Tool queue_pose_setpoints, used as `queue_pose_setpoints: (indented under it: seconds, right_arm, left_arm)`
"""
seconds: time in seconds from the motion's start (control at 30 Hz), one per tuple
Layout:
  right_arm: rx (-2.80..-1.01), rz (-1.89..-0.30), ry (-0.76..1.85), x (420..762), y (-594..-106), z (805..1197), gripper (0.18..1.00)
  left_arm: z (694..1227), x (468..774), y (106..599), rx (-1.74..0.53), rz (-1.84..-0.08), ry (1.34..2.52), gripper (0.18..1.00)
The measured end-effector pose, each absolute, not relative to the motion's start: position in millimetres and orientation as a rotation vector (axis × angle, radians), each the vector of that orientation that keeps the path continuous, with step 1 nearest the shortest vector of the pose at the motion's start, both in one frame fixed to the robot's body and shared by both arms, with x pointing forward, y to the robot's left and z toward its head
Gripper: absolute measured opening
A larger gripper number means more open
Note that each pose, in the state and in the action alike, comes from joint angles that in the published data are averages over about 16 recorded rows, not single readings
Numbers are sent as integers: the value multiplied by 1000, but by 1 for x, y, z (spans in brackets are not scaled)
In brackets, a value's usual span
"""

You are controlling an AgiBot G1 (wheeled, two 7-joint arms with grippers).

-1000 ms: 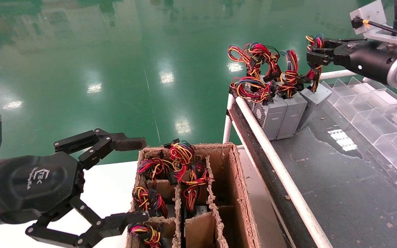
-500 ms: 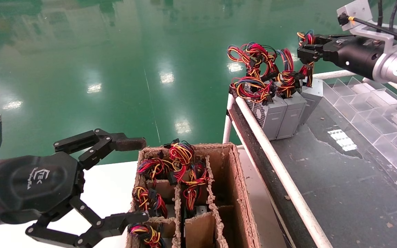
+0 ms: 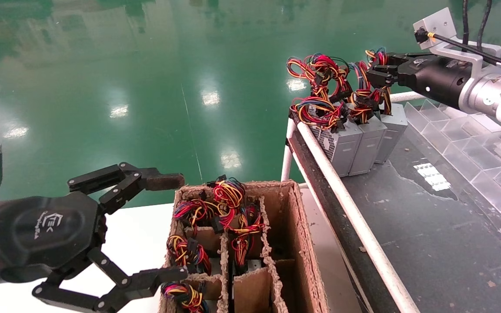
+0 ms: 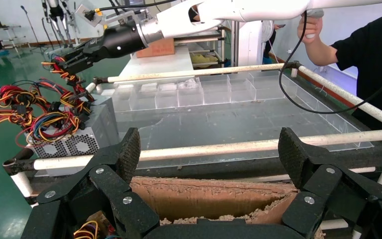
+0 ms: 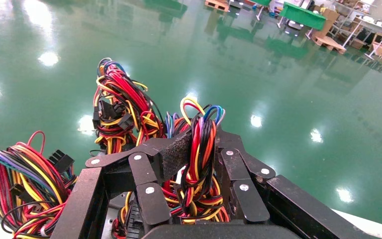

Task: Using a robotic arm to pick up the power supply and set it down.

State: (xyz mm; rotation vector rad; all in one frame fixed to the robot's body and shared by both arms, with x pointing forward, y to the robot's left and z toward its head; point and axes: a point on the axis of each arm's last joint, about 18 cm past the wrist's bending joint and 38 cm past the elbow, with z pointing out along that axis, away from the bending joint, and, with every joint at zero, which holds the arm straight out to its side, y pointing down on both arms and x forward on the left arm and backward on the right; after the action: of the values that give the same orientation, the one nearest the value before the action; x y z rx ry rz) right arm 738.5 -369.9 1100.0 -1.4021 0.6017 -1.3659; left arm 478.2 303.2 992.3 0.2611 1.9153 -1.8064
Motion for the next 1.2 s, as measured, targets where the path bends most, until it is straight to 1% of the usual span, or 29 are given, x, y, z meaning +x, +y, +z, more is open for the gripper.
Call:
queue_pose_setpoints:
  seconds: [0.23,0.4,0.6,0.8,1.0,1.13,1.2]
  right_arm:
    - [-1408,-1371,603,738,-372,1097,197]
    - [-1412,-1380,607,738,-376,1096,216]
    - [-1414,-1396,615,736,-383,1096,268]
    - [-1408,-1416,624,734,-391,1098,360]
    - [-1376,-1430,634,730,-401,1105,482]
    - [-1334,-1428,638,725,-408,1114,589]
    - [-1306,-1423,640,722,-411,1120,627]
  left_arm:
    - [992,478,303,261,-1806,1915,1001]
    - [992,478,303,261,-1806,1915,1001]
    - [992,478,303,261,-1806,1915,1001]
    - [992,478,303,261,-1806,1915,1001]
    - [992,478,303,261,-1806,1915,1001]
    - [992,478,303,261,-1806,1915,1001]
    - [992,478,303,261,-1806,1915,1001]
